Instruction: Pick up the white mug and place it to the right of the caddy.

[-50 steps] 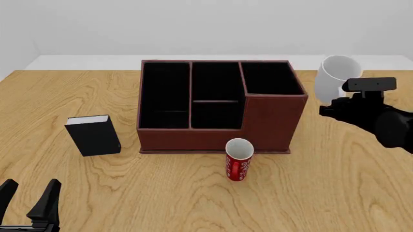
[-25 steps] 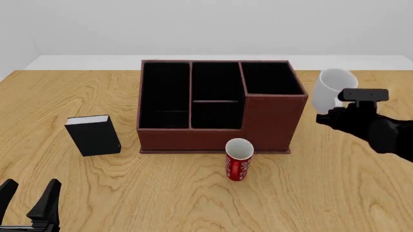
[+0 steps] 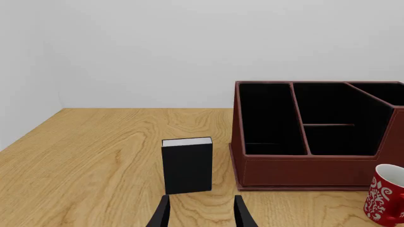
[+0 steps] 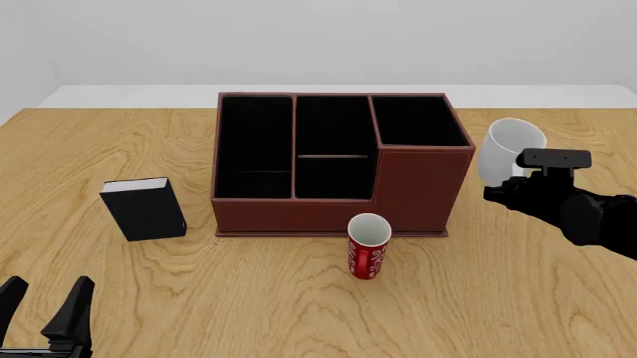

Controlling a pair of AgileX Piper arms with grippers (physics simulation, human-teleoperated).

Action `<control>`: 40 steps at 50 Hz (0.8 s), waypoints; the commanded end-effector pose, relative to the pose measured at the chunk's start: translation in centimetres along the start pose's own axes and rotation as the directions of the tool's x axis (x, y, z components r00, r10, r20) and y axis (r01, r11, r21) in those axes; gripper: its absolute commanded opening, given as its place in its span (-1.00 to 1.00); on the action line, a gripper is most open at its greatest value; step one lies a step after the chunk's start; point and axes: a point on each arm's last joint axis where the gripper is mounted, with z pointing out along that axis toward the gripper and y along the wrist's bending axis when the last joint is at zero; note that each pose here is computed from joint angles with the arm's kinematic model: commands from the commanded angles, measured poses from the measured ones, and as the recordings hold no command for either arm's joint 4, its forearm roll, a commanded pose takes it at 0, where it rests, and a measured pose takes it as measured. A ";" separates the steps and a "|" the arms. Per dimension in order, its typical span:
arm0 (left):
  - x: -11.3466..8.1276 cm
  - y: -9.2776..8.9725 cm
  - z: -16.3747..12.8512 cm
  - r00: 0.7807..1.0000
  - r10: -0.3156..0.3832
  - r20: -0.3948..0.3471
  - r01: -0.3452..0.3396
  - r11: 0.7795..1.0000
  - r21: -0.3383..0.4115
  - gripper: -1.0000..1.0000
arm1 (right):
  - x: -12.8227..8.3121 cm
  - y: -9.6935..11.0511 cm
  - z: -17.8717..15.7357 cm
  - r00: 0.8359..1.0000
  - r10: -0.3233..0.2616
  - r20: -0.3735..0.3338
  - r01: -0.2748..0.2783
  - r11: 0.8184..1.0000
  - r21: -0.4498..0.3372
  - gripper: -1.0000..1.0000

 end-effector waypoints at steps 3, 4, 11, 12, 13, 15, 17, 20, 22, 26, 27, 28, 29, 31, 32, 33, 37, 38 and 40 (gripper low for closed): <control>0.0 0.0 0.0 1.000 0.000 0.000 0.000 1.000 0.000 1.00 | 0.9 0.3 0.8 1.000 0.013 -0.018 -0.013 1.000 -0.007 -1.00; 0.0 0.0 0.0 1.000 0.000 0.000 0.000 1.000 0.000 1.00 | 1.0 0.4 0.9 1.000 0.015 -0.020 -0.015 1.000 -0.009 -1.00; 0.0 0.0 0.0 1.000 0.000 0.000 0.000 1.000 0.000 1.00 | 1.4 0.6 1.3 0.999 0.007 -0.031 -0.007 1.000 -0.016 -1.00; 0.0 0.0 0.0 1.000 0.000 0.000 0.000 1.000 0.000 1.00 | 1.5 0.7 1.4 0.999 0.005 -0.033 -0.006 1.000 -0.017 -1.00; 0.0 0.0 0.0 1.000 0.000 0.000 0.000 1.000 0.000 1.00 | 1.5 0.6 1.4 0.999 0.007 -0.035 -0.008 1.000 -0.016 -1.00; 0.0 0.0 0.0 1.000 0.000 0.000 0.000 1.000 0.000 1.00 | 1.6 0.7 1.5 0.999 0.006 -0.039 -0.007 1.000 -0.017 -1.00; 0.0 0.0 0.0 1.000 0.000 0.000 0.000 1.000 0.000 1.00 | 1.7 0.7 1.6 0.999 0.007 -0.040 -0.008 1.000 -0.017 -1.00; 0.0 0.0 0.0 1.000 0.000 0.000 0.000 1.000 0.000 1.00 | 2.0 0.6 1.9 0.999 0.006 -0.045 -0.007 1.000 -0.014 -1.00; 0.0 0.0 0.0 1.000 0.000 0.000 0.000 1.000 0.000 1.00 | 2.1 0.6 2.0 0.999 0.008 -0.047 -0.009 1.000 -0.014 -1.00; 0.0 0.0 0.0 1.000 0.000 0.000 0.000 1.000 0.000 1.00 | 2.4 0.7 2.4 0.998 0.007 -0.056 -0.008 1.000 -0.018 -1.00; 0.0 0.0 0.0 1.000 0.000 0.000 0.000 1.000 0.000 1.00 | 2.4 0.7 2.4 0.998 0.006 -0.056 -0.007 1.000 -0.017 -1.00; 0.0 0.0 0.0 1.000 0.000 0.000 0.000 1.000 0.000 1.00 | 2.5 0.7 2.4 0.998 0.006 -0.057 -0.007 1.000 -0.017 -1.00; 0.0 0.0 0.0 1.000 0.000 0.000 0.000 1.000 0.000 1.00 | 2.5 0.7 2.5 0.998 0.008 -0.058 -0.009 1.000 -0.017 -1.00; 0.0 0.0 0.0 1.000 0.000 0.000 0.000 1.000 0.000 1.00 | 2.5 0.7 2.5 0.998 0.009 -0.058 -0.010 1.000 -0.017 -1.00; 0.0 0.0 0.0 1.000 0.000 0.000 0.000 1.000 0.000 1.00 | 2.6 0.7 2.5 0.998 0.009 -0.058 -0.010 1.000 -0.018 -1.00; 0.0 0.0 0.0 1.000 0.000 0.000 0.000 1.000 0.000 1.00 | 2.6 0.7 2.4 0.998 0.009 -0.056 -0.010 1.000 -0.018 -1.00; 0.0 0.0 0.0 1.000 0.000 0.000 0.000 1.000 0.000 1.00 | 2.8 0.9 2.6 0.998 0.010 -0.061 -0.011 1.000 -0.021 -1.00; 0.0 0.0 0.0 1.000 0.000 0.000 0.000 1.000 0.000 1.00 | 2.9 0.9 2.7 0.998 0.010 -0.062 -0.011 1.000 -0.023 -1.00; 0.0 0.0 0.0 1.000 0.000 0.000 0.000 1.000 0.000 1.00 | 3.0 1.0 2.7 0.998 0.009 -0.063 -0.011 1.000 -0.024 -1.00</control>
